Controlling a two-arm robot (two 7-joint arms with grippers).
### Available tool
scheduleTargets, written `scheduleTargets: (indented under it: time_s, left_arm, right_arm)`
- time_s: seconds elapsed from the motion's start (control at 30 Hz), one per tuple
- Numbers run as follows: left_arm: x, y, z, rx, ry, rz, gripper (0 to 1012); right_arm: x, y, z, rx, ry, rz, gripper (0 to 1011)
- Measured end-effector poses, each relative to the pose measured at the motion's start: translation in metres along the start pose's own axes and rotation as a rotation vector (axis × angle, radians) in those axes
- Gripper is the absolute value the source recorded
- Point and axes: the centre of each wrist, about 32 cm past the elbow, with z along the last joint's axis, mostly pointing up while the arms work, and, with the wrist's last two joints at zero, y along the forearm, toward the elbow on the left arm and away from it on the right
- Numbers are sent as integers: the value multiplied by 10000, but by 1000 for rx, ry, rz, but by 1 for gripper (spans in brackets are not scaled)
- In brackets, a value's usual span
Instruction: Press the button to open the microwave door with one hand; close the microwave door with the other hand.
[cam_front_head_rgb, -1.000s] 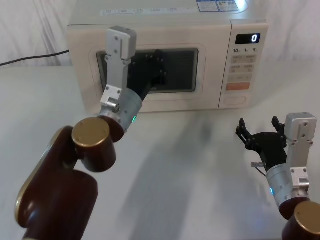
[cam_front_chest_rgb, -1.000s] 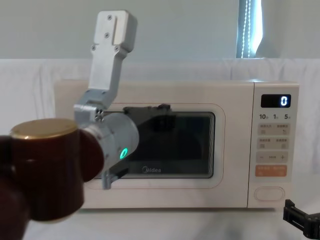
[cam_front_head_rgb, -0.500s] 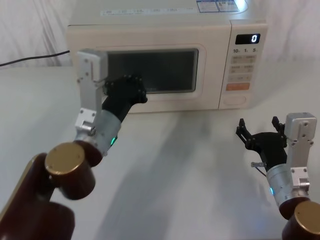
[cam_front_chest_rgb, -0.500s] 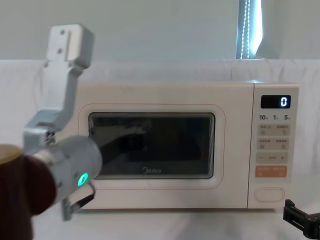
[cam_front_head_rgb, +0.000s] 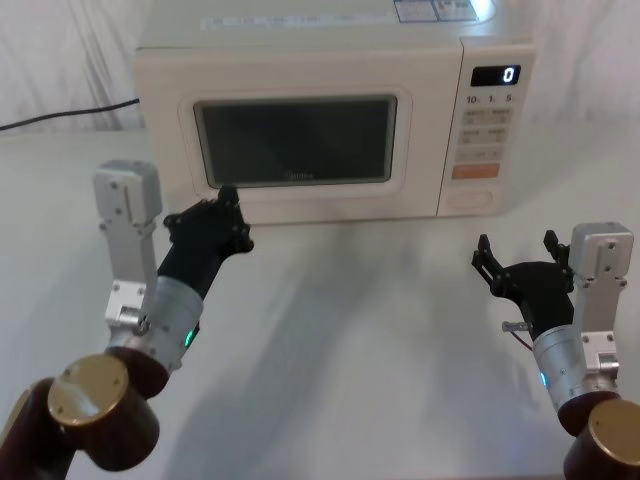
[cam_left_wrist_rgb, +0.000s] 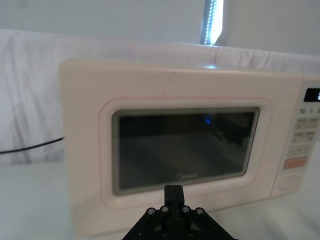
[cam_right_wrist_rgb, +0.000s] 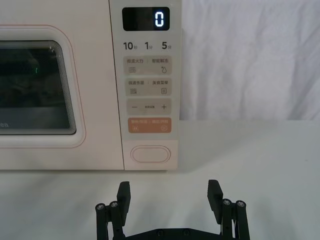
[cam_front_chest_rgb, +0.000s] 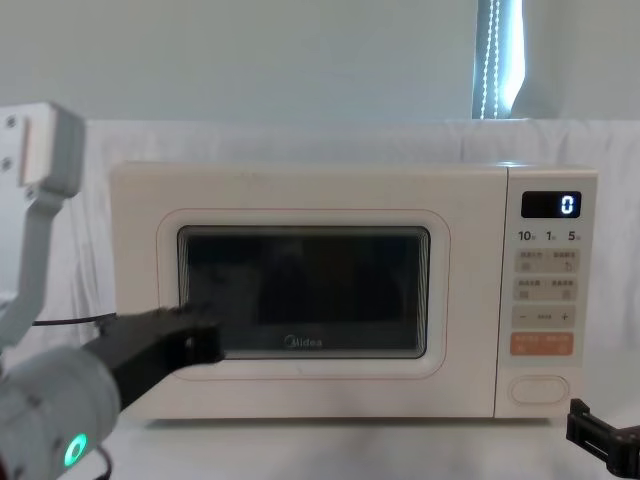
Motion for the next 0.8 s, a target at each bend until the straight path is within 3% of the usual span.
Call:
scheduleTargets:
  time_s: [0.27,0.53,0.8]
  left_arm:
    - [34,221,-131,0,0,48,0]
    - [79,402,-246,15,18,103,0]
    - [124,473,-288,16,37,128,0]
  right_arm:
    - [0,0,0,0,0,0,1000]
    - [0,0,0,0,0,0,1000]
    - [0,0,0,0,0,0,1000]
